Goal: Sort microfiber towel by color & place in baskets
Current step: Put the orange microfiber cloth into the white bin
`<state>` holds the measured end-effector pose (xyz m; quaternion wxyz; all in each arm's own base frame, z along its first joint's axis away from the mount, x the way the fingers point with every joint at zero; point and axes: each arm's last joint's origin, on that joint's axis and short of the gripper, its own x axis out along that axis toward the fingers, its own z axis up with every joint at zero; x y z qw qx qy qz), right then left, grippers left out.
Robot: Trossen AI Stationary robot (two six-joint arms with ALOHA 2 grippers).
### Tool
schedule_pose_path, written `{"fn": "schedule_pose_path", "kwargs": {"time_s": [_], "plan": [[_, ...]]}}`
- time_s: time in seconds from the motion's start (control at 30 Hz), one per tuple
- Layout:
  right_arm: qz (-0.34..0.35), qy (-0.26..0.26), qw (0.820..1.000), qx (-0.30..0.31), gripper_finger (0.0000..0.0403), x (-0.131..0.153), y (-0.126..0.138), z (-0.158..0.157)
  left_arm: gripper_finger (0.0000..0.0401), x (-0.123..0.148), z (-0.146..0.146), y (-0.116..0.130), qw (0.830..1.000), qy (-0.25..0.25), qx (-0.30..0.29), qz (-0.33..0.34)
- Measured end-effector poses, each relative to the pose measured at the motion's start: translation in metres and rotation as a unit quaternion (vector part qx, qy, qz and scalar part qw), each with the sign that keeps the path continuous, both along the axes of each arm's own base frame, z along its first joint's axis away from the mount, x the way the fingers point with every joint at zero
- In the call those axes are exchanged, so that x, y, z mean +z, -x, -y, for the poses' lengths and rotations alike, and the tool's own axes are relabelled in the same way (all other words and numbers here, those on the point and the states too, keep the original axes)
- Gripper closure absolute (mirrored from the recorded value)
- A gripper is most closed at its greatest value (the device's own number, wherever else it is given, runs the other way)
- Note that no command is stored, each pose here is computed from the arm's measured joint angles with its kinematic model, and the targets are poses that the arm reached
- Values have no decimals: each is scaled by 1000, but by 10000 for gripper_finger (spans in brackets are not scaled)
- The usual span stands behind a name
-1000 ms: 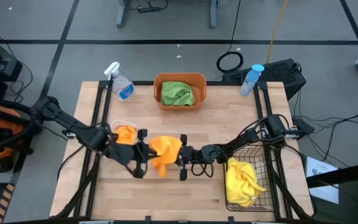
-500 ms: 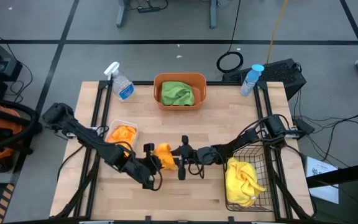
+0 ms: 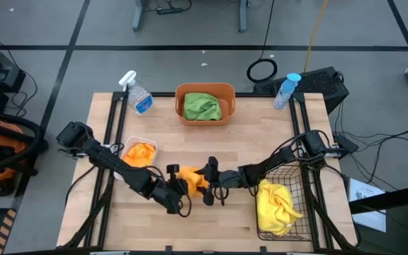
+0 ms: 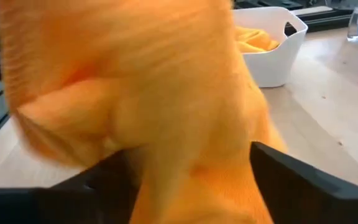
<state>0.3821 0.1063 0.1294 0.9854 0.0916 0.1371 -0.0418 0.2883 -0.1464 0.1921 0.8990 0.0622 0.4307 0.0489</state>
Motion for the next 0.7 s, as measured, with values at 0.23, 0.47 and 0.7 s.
{"fn": "schedule_pose_path", "kwargs": {"time_s": [0.23,0.47,0.7], "plan": [[-3,14,1000,24,36,0,2,-7,383,1,-13,-7,1000,1,18,4],[2,-5,999,41,5,1,2,-10,383,1,-18,-12,1000,16,8,1],[43,-8,998,43,19,9,0,-10,383,-11,-14,-18,999,38,-9,-10]]}}
